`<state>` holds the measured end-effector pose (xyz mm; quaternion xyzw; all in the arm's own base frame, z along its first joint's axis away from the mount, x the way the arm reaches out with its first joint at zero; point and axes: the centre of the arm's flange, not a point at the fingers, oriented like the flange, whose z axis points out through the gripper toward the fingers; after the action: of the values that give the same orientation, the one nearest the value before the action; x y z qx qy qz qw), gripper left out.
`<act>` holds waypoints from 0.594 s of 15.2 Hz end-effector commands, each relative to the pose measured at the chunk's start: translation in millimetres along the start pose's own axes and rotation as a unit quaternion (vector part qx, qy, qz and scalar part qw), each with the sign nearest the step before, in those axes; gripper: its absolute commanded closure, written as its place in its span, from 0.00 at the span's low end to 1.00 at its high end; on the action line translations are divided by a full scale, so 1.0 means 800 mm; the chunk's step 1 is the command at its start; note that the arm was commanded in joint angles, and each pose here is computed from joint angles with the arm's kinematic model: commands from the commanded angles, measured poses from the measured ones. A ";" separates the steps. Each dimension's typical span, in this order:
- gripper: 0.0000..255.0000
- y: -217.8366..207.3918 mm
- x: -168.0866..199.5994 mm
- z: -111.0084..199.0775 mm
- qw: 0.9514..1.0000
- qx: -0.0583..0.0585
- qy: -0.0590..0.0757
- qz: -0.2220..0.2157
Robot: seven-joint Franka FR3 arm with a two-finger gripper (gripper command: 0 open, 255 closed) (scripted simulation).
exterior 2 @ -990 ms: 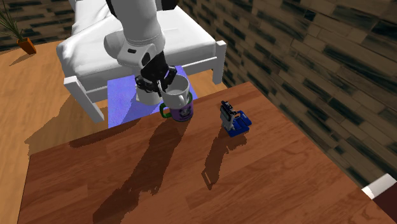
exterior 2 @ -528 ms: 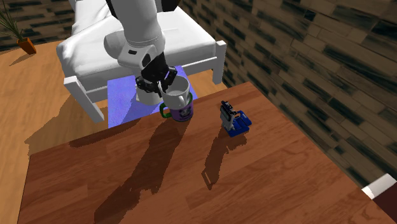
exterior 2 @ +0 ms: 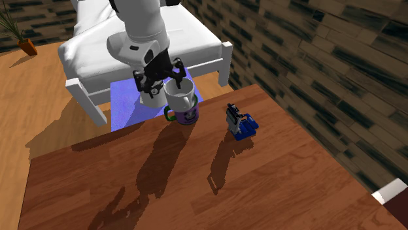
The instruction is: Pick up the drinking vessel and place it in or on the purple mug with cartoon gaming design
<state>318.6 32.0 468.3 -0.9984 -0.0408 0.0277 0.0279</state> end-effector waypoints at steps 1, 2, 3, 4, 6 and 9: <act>0.00 0.000 -0.002 -0.028 1.000 0.000 -0.001 0.000; 0.00 0.000 -0.002 -0.041 1.000 0.000 -0.001 0.000; 0.00 0.000 -0.002 -0.041 1.000 0.000 -0.001 0.000; 0.00 0.000 -0.002 -0.041 1.000 0.000 -0.001 0.000; 0.00 0.000 -0.002 -0.041 1.000 0.000 -0.001 0.000; 0.00 0.000 -0.002 -0.041 1.000 0.000 -0.001 0.000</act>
<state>319.4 29.8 501.1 -0.9984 -0.0409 0.0283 0.0280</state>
